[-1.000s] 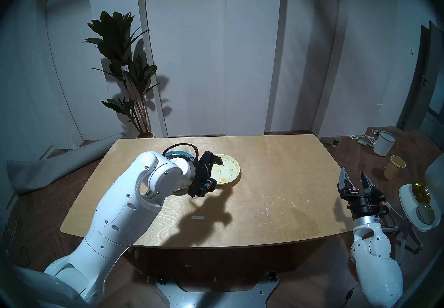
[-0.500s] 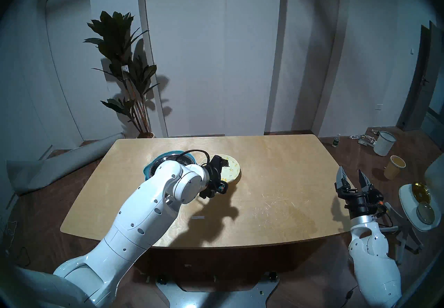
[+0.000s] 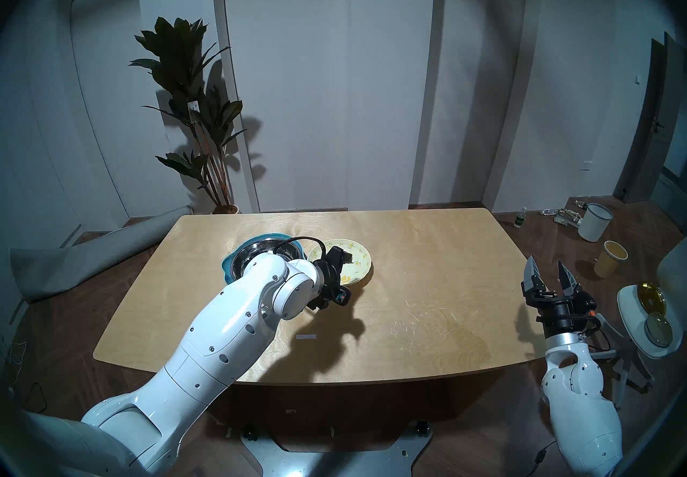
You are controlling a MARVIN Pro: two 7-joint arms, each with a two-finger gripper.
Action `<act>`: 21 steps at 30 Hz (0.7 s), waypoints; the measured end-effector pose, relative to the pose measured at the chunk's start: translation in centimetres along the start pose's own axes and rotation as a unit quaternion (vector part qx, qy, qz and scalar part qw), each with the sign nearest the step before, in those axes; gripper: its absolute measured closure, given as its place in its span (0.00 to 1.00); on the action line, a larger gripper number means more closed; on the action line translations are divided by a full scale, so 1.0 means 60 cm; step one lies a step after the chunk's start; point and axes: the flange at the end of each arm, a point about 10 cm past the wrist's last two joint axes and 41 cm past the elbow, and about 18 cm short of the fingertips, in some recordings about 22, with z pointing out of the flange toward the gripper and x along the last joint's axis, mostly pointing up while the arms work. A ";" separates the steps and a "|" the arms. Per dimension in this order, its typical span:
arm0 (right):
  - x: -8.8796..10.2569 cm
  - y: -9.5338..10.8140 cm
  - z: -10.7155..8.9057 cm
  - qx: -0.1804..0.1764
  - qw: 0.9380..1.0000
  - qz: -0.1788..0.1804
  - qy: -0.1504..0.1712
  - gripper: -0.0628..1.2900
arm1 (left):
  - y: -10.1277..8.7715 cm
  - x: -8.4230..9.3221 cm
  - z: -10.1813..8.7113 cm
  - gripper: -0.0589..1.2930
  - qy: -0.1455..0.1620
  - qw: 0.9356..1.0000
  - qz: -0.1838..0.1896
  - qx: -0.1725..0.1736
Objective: Stack the plates into one stack
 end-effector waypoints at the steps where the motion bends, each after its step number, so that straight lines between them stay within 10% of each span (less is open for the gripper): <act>1: 0.000 0.000 0.000 0.000 1.000 0.000 0.000 0.07 | 0.000 -0.001 0.001 0.04 -0.001 1.000 0.000 0.000; 21: 0.001 0.006 0.000 0.003 1.000 -0.001 0.001 0.07 | 0.012 -0.012 0.045 0.04 -0.023 0.999 0.036 -0.005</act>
